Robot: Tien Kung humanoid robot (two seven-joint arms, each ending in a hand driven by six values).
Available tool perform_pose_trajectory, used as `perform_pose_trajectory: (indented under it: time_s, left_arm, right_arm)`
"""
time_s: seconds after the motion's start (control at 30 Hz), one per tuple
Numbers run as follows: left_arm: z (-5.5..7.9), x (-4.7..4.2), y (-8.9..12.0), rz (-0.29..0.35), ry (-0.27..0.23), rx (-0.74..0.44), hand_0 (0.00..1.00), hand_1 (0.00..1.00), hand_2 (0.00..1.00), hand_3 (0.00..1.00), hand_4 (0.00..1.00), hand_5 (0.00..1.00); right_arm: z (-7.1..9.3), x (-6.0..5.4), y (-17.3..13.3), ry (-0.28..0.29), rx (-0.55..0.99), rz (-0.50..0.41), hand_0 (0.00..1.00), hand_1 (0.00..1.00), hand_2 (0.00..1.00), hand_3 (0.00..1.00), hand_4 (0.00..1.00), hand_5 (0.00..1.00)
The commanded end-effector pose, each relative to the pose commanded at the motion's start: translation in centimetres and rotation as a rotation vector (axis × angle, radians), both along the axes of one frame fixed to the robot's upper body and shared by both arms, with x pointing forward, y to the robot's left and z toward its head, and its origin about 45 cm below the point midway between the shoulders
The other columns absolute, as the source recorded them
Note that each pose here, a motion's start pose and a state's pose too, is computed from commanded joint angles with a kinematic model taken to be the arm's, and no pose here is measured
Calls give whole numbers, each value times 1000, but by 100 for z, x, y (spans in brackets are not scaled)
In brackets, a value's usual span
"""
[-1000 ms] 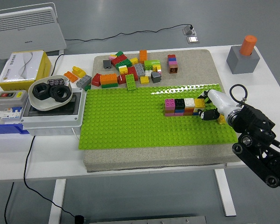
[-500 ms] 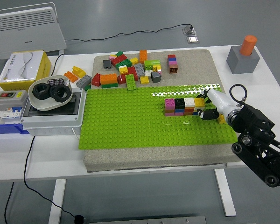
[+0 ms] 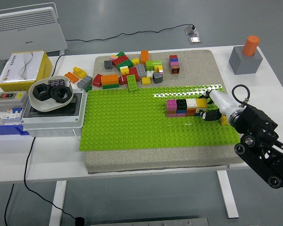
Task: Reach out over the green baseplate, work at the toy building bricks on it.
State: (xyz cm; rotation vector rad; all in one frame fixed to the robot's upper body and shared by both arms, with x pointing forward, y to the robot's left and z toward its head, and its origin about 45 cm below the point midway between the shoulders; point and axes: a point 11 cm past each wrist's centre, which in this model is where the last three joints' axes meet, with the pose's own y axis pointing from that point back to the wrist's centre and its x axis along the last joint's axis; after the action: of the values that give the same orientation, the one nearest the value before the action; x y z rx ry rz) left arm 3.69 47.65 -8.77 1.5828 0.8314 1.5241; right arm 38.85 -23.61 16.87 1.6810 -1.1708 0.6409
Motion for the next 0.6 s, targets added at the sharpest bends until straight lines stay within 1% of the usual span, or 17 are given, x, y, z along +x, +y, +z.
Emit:
perform_pose_trajectory:
  time_s: [0.17, 0.2, 0.37, 0.4, 0.43, 0.57, 0.6]
  left_arm:
    - [1, 6, 1, 1, -1, 0, 788, 729, 641, 459, 656, 398]
    - [1, 6, 1, 1, -1, -1, 788, 729, 641, 460, 655, 397]
    - [-3, -2, -6, 4, -1, -3, 788, 729, 641, 460, 655, 397]
    - [-4, -4, -7, 4, -1, -3, 788, 729, 641, 459, 657, 400]
    - [-5, -5, -8, 5, 0, -4, 788, 729, 641, 459, 657, 400]
    - [-9, -22, -12, 10, 1, -6, 788, 729, 641, 459, 657, 400]
    - [-9, -26, -12, 11, 2, -6, 788, 729, 641, 459, 658, 399]
  right_arm:
    - [0, 0, -10, 16, -3, 4, 744, 755, 801, 781, 671, 69]
    - [1, -1, -10, 19, -4, 5, 762, 773, 837, 910, 843, 103]
    - [26, 2, -3, 17, 2, 18, 762, 773, 837, 910, 843, 103]
    - [33, 5, -2, 14, 3, 20, 774, 786, 855, 981, 884, 142]
    - [43, 10, -4, 10, 4, 22, 774, 786, 855, 981, 884, 142]
    - [131, 38, -17, -35, 12, 21, 774, 786, 855, 981, 884, 142]
    - [172, 44, -24, -58, 10, 16, 783, 812, 877, 998, 973, 287]
